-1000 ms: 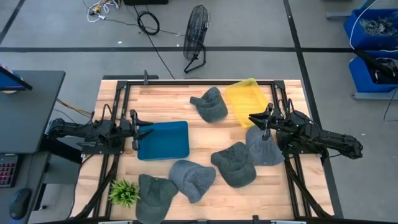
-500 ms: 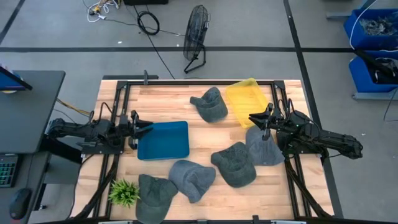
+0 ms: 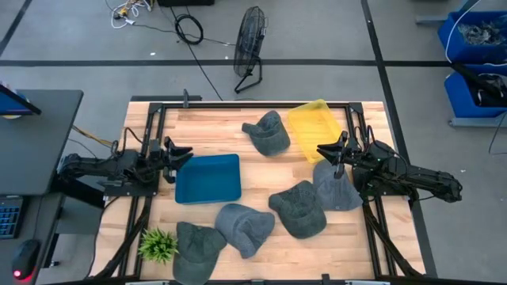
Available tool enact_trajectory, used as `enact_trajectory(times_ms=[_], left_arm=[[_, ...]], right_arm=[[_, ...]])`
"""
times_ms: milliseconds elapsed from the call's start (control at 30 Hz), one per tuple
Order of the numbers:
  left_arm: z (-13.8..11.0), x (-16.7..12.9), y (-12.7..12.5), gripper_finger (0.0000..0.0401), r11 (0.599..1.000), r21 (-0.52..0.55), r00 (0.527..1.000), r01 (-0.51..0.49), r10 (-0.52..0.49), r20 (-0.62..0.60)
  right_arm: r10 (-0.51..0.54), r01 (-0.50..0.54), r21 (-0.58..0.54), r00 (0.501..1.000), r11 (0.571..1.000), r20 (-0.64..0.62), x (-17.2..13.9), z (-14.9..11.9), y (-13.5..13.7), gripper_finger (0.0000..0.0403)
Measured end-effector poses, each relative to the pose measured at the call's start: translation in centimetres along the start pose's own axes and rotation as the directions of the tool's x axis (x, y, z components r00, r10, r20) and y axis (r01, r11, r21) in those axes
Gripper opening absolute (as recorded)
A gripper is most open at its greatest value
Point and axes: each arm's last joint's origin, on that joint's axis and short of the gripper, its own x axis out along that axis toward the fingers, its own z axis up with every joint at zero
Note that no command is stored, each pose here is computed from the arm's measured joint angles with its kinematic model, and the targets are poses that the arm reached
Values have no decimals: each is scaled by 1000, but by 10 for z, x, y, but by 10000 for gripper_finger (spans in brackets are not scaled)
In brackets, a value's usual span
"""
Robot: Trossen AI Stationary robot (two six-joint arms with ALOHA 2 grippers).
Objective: Pick & Place hat
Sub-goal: Put the top green cap into the yellow bin
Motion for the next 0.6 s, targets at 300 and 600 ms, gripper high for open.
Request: enact_trajectory(times_ms=[300, 600], left_arm=[[51, 7, -16, 129, 984, 176, 998, -17, 27, -51], [78, 38, -36, 184, 932, 359, 972, -44, 123, -202]], right_arm=[[4, -4, 0, 1000, 1000, -1, 0, 0, 0, 80], [4, -4, 0, 1000, 1000, 0, 0, 0, 0, 80]])
